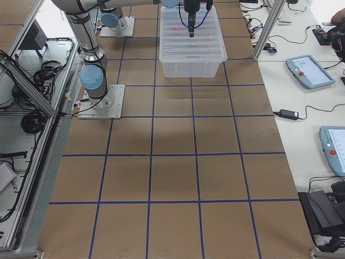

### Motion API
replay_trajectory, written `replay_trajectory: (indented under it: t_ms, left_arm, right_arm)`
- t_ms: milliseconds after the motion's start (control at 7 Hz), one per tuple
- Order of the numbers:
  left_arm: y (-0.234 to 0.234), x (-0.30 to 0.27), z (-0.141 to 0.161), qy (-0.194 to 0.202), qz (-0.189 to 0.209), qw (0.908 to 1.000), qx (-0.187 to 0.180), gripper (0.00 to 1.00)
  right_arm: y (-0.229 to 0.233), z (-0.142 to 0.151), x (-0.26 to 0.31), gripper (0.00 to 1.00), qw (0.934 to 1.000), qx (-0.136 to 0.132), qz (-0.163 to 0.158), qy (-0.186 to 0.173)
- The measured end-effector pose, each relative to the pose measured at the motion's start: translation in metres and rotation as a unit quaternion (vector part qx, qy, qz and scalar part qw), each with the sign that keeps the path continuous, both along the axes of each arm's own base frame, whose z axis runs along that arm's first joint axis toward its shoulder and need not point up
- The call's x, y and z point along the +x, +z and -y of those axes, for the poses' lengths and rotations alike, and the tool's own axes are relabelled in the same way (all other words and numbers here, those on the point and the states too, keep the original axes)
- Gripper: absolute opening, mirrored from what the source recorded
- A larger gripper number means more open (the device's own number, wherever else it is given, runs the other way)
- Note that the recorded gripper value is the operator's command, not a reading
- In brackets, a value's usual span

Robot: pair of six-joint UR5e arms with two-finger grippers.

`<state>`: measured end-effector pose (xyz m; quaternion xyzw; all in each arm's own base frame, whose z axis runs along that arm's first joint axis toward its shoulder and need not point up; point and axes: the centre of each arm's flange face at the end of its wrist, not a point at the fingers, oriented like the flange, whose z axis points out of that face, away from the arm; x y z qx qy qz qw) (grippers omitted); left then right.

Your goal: Place red block in blue tray from box

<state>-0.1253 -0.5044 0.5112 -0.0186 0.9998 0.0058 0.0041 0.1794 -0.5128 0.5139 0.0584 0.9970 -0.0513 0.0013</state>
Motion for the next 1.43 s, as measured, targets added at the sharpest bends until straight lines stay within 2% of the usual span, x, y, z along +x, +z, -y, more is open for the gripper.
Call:
replay_trajectory:
  t_ms: [571, 1429]
  left_arm:
    - [-0.0045, -0.0002, -0.0079, -0.041, 0.0, 0.9992, -0.002, 1.0]
    - [-0.0025, -0.0003, -0.0034, -0.033, -0.003, 0.9994, -0.006, 1.0]
  right_arm:
    - [0.0036, 0.0009, -0.0004, 1.0, 1.0, -0.004, -0.001, 0.0]
    - [0.0029, 0.0012, -0.0014, 1.0, 1.0, -0.003, -0.004, 0.001]
